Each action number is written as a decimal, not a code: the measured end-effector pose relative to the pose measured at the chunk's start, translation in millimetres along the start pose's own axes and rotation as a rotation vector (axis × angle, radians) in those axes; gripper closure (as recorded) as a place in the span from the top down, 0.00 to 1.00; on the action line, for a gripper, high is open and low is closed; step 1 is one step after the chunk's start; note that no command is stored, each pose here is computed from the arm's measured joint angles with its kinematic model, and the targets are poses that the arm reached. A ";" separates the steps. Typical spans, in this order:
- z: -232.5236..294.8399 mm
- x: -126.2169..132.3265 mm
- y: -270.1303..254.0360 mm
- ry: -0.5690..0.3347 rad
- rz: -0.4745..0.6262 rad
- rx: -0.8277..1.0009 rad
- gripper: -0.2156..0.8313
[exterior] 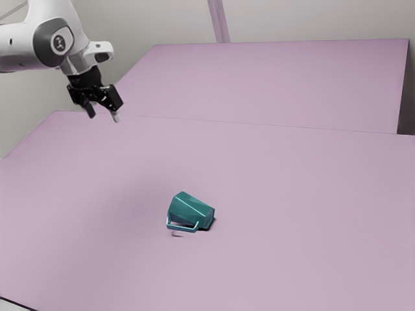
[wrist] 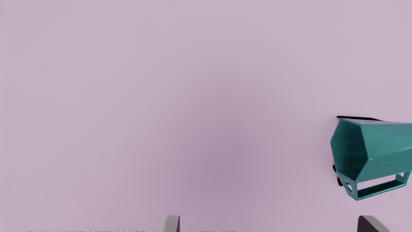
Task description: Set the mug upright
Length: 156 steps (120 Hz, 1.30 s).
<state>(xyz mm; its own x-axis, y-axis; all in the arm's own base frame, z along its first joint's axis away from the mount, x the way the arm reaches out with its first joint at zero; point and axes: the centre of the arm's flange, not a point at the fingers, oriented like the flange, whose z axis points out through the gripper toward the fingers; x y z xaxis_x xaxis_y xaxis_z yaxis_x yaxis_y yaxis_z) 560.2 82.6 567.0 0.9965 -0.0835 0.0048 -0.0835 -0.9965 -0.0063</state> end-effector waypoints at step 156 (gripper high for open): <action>244.8 -84.7 68.5 0.500 0.294 -0.634 0.79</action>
<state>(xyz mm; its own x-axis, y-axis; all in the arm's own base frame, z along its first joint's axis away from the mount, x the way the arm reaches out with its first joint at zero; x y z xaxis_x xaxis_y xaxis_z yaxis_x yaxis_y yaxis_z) 471.4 22.9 321.3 0.8269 -0.1831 0.5317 -0.4735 -0.7367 0.4828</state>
